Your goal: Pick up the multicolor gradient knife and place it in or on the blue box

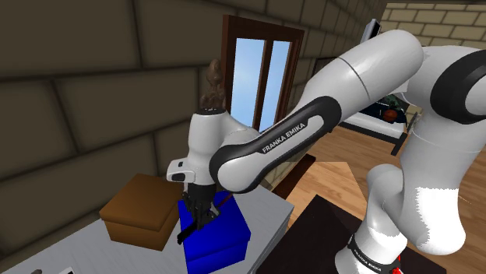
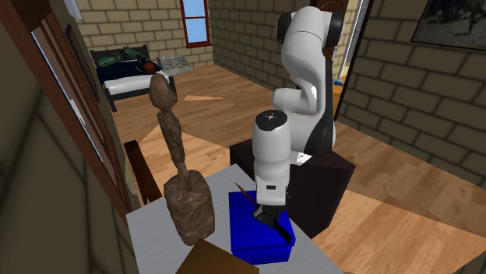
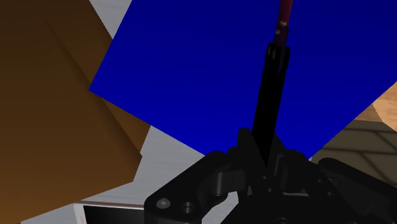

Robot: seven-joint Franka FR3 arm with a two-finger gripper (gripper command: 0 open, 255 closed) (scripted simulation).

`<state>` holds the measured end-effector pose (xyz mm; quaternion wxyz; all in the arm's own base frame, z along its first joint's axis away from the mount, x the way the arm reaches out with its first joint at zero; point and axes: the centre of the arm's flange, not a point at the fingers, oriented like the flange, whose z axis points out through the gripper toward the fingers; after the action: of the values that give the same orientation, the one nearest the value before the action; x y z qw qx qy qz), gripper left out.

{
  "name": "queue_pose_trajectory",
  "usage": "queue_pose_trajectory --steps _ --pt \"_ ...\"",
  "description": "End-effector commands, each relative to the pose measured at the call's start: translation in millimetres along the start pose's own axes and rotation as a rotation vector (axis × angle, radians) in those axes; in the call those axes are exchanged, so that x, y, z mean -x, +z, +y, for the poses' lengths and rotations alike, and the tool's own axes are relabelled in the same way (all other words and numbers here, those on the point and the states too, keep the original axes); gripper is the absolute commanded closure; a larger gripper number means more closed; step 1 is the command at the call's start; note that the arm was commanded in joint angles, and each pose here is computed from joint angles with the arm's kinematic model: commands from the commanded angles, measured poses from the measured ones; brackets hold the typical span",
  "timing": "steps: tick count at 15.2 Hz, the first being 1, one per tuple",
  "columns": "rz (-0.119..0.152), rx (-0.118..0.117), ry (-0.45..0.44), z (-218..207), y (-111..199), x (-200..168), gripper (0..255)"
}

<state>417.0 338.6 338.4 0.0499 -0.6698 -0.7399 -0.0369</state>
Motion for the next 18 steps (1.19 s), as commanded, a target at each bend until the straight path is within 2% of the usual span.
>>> queue_pose_trajectory --steps 1,6,7,12,16,18 --pt "0.0 0.001 0.0 0 1 0 255" --pt "0.0 0.001 0.0 0 1 0 255" --pt "0.0 0.001 0.0 0 1 0 0" --pt "0.0 0.001 0.0 0 1 0 0" --pt "0.0 0.001 0.0 0 -49 0 0" --pt "0.0 0.001 0.0 0 -49 0 0"
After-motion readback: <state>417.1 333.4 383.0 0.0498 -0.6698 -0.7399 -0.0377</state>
